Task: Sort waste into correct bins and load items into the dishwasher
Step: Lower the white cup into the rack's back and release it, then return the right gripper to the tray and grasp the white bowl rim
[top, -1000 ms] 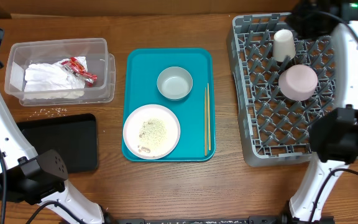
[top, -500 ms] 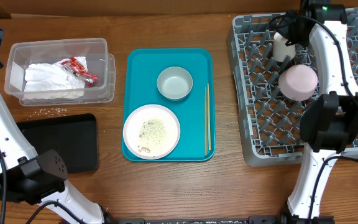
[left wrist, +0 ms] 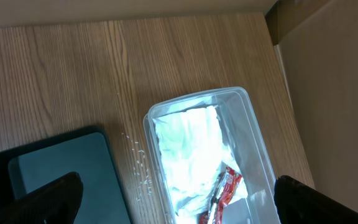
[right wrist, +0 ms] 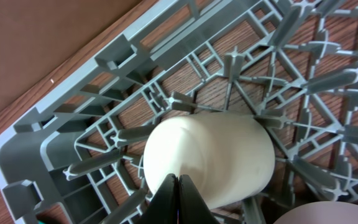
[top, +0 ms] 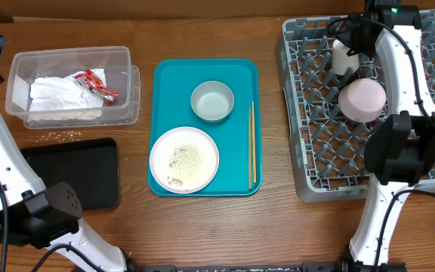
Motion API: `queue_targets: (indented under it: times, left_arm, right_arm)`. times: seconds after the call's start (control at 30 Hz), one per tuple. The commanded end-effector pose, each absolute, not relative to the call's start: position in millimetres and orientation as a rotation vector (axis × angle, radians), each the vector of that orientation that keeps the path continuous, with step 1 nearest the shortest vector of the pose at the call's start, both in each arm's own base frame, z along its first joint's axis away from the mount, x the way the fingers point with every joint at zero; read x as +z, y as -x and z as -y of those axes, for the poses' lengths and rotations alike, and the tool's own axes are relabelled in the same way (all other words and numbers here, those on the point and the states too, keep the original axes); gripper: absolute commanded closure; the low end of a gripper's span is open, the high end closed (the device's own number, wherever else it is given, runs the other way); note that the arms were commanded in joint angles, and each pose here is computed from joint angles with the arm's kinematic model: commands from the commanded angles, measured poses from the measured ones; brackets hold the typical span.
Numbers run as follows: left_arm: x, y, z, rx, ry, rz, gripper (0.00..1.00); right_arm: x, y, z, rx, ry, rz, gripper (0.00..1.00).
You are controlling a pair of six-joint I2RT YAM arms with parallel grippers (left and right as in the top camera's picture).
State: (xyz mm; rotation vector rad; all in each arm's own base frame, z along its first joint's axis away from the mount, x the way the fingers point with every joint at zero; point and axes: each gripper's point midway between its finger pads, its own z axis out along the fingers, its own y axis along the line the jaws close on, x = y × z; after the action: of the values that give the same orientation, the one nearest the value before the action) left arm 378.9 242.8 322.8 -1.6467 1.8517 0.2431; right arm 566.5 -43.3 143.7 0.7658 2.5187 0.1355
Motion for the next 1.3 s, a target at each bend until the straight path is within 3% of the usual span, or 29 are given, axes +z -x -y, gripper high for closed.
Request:
queue_targets:
  times: [0.0, 0.47, 0.73, 0.97, 1.17, 1.23, 1.27]
  left_arm:
    - [320, -381, -244, 0.263, 1.639, -1.863, 0.0]
    - [320, -381, -244, 0.263, 1.639, -1.863, 0.0]
    - [320, -381, -244, 0.263, 1.639, -1.863, 0.0]
    - [320, -381, -244, 0.263, 1.639, -1.863, 0.0]
    - [320, -381, -244, 0.263, 1.639, -1.863, 0.0]
    - [320, -381, -244, 0.263, 1.639, -1.863, 0.0]
    - [320, -381, -244, 0.263, 1.639, -1.863, 0.0]
  right_arm:
    - [143, -566, 45, 0.145, -0.772, -2.517, 0.96]
    - [118, -559, 48, 0.116, -0.794, -2.584, 0.96]
    - [129, -548, 69, -0.022, -0.833, -2.58, 0.96]
    - [161, -536, 74, -0.076, -0.839, -2.577, 0.96]
    - [224, -533, 27, 0.226, -0.681, -2.554, 0.96]
    - [250, -531, -11, 0.443, -0.458, -2.552, 0.89]
    - [260, -528, -29, 0.546, -0.355, -2.542, 0.77]
